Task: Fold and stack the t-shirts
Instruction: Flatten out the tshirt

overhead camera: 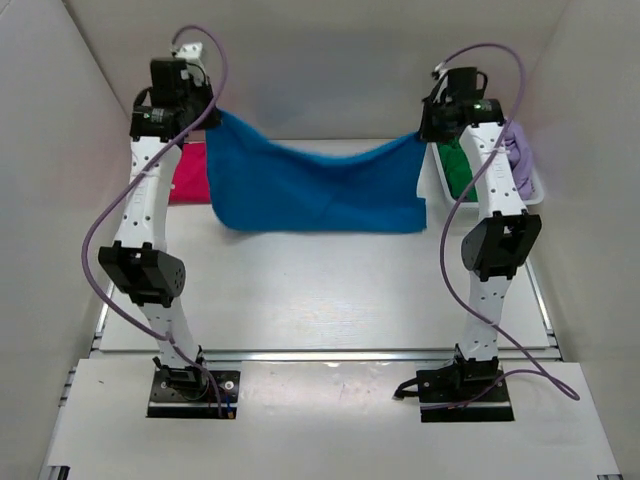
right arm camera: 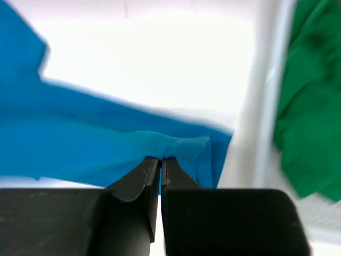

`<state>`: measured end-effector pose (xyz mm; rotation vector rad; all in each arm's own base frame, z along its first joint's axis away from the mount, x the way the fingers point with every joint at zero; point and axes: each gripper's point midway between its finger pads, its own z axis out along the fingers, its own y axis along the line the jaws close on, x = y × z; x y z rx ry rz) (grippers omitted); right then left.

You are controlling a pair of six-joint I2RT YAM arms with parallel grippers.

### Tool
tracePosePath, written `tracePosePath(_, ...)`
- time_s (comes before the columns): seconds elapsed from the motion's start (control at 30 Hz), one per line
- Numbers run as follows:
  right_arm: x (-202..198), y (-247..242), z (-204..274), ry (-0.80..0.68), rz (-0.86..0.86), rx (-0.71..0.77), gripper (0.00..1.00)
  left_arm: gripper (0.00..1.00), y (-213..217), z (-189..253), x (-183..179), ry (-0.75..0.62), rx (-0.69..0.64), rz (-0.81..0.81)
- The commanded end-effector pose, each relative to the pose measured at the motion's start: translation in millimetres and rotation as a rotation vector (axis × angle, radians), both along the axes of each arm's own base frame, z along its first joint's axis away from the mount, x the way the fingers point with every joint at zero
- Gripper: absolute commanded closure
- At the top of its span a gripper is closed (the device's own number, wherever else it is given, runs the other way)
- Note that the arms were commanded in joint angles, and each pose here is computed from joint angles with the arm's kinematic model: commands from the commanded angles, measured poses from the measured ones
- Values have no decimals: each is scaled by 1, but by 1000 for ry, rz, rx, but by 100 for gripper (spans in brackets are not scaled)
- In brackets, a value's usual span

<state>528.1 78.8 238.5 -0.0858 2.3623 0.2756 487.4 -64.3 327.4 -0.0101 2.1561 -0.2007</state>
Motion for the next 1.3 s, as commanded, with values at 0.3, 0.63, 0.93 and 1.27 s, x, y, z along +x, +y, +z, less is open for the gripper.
tracePosePath(0.3,-9,-72,242,-690,-42,116,100,100,74,216,-31,-616,-58,61)
tracePosePath(0.63,-88,-11,230,-620,96,-50,100,100,27,270,-122,-750,-15,-27)
tracePosePath(0.93,-149,27,234,-591,187,-55,100,100,9,307,-207,-875,16,-24)
tracePosePath(1.27,-111,24,206,-524,216,-25,100,100,15,246,-126,-676,79,-26)
